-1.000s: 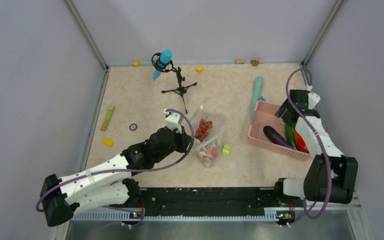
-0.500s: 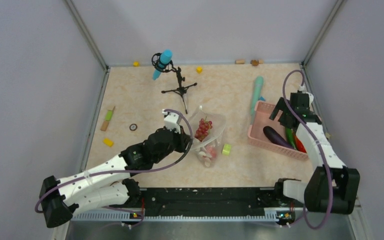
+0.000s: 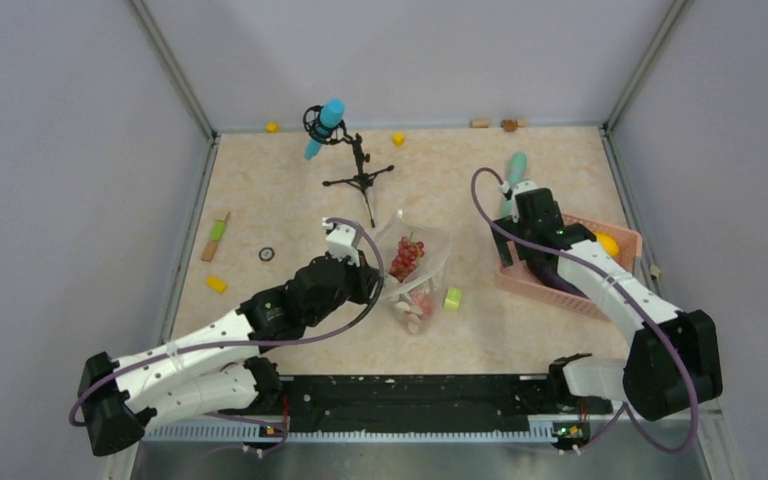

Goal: Place the food in the zip-top bag and seal the zipper
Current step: Pick up the fake vegetable from the bin.

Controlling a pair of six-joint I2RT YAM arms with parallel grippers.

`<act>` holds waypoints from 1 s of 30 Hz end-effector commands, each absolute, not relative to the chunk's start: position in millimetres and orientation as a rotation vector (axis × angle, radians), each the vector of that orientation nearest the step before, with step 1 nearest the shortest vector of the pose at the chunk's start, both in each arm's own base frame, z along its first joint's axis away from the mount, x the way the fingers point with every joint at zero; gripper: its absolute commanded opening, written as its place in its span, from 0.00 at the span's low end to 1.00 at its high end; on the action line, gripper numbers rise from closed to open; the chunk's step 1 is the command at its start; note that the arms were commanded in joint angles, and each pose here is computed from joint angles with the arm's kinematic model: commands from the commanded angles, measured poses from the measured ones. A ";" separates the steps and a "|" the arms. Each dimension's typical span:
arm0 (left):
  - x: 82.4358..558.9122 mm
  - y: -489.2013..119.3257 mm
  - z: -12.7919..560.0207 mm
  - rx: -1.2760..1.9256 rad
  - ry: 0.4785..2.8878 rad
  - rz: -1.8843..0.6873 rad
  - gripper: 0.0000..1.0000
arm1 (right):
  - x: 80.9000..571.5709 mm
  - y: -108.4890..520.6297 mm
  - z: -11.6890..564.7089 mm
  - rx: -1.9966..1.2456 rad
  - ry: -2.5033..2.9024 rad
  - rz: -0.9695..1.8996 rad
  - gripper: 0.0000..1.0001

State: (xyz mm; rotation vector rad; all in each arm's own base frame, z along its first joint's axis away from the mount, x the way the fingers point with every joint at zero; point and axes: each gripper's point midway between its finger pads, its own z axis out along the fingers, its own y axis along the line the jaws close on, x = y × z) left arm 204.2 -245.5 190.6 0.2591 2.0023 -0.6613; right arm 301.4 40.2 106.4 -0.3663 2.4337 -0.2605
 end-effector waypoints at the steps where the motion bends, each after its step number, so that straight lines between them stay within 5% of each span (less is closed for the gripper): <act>1: 210.1 -241.5 203.7 0.234 1.943 -0.656 0.00 | 309.9 22.1 101.6 -0.706 2.444 -0.469 0.99; 20: 211.5 -236.0 203.5 0.221 1.941 -0.631 0.00 | 301.4 -17.1 43.5 -0.645 2.630 -0.477 0.97; 30: 209.7 -240.5 200.3 0.230 1.954 -0.650 0.00 | 305.7 -13.9 24.9 -0.586 2.617 -0.427 0.69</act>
